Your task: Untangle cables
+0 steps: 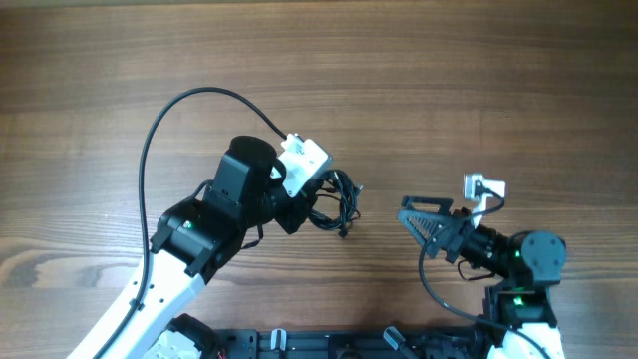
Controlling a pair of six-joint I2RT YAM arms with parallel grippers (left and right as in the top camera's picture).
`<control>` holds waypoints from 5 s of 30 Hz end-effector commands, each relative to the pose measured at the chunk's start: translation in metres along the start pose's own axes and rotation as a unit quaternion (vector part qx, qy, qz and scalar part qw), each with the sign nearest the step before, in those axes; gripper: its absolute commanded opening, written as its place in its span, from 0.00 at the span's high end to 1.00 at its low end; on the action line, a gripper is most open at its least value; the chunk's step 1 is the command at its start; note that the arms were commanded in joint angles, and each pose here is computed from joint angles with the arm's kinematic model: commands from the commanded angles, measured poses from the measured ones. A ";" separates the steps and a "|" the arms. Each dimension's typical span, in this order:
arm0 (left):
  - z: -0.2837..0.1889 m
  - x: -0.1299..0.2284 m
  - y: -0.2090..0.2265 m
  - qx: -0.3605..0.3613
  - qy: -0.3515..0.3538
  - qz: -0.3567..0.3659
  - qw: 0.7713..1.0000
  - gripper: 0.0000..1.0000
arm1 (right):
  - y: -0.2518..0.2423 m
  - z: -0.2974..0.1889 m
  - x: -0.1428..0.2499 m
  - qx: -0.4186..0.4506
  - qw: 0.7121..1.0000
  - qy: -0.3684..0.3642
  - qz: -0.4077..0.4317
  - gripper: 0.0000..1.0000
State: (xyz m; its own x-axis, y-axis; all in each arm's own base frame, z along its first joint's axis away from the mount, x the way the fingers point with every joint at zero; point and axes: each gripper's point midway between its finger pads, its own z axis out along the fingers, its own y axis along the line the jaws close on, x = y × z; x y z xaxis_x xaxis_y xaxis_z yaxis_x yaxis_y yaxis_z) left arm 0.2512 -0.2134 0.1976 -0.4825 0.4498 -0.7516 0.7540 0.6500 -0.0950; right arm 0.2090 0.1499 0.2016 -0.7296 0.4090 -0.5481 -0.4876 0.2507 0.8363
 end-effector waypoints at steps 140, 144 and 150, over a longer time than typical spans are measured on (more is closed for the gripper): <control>0.044 0.049 0.049 -0.096 0.047 -0.806 0.582 0.49 | -0.015 0.106 0.016 0.064 0.985 0.077 0.142 0.95; 0.045 0.048 0.047 -0.094 0.048 -0.806 0.583 0.48 | -0.007 0.107 0.011 0.048 0.985 0.070 0.151 0.95; 0.046 0.048 0.046 -0.101 0.041 -0.822 0.559 0.51 | -0.003 0.108 0.010 0.040 0.984 0.072 0.155 0.95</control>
State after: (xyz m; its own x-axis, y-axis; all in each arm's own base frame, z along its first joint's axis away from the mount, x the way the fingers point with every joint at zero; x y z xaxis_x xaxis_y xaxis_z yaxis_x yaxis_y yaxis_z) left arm 0.2797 -0.1903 0.1290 -0.5164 -0.8109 0.2753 -0.7794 0.3119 -0.5434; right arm 0.2560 0.2447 0.1872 -0.8910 0.3645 -0.2708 -0.1949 0.2315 0.9531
